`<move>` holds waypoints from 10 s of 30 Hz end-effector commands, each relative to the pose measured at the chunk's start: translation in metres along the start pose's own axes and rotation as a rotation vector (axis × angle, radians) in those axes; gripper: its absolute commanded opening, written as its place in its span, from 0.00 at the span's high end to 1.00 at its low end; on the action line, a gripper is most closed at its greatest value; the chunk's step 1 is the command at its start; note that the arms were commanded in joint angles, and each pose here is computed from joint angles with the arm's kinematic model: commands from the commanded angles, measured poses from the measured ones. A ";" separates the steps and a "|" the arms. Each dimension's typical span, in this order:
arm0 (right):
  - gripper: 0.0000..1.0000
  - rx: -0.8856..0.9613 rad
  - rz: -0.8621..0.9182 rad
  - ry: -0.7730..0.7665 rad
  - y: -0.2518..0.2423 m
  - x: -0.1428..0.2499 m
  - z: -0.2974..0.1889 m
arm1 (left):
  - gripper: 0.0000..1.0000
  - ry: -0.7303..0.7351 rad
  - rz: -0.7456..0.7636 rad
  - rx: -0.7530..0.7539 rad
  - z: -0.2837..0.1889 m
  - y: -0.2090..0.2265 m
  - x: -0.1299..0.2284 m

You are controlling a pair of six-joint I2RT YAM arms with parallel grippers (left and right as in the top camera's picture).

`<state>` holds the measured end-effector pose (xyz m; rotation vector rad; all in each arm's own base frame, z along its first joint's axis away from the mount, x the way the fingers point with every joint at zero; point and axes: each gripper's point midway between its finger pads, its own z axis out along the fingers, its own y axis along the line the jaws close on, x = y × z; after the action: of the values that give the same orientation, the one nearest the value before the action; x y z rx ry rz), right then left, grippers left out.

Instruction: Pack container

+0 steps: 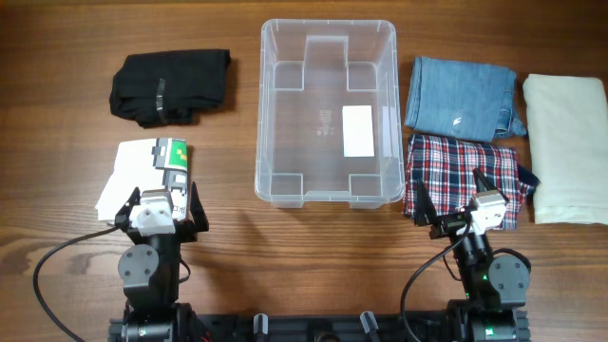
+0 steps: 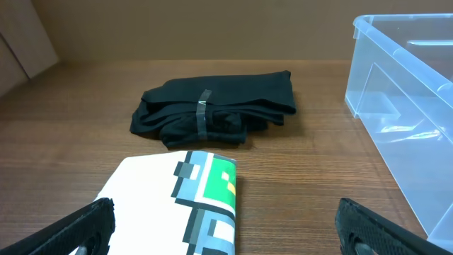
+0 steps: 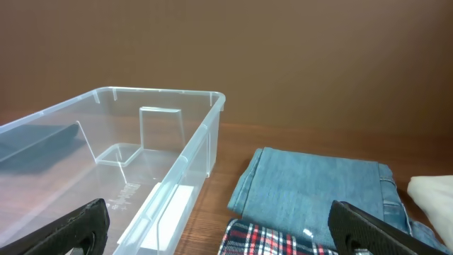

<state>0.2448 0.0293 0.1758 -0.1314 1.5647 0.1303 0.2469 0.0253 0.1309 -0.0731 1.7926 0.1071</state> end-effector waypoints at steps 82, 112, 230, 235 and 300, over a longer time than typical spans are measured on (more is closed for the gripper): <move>0.00 0.002 0.006 -0.008 0.000 -0.002 0.000 | 0.00 0.877 -1.048 -0.713 0.200 0.012 -0.048; 0.00 0.002 0.006 -0.008 0.000 -0.002 0.000 | 0.05 0.750 -1.180 -0.749 0.240 0.012 0.084; 0.00 0.002 0.006 -0.008 0.000 -0.002 0.000 | 0.96 0.578 -1.246 -0.013 0.147 -0.298 -0.102; 0.00 0.002 0.006 -0.008 0.000 -0.002 0.000 | 0.96 0.438 -1.321 -0.093 0.139 -0.300 -0.106; 0.00 0.002 0.006 -0.008 0.000 -0.002 0.000 | 0.94 0.661 -0.284 -0.016 0.171 -0.289 0.019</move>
<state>0.2450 0.0293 0.1753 -0.1314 1.5666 0.1304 0.4385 -0.2502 0.0772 -0.4340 2.3944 -0.1987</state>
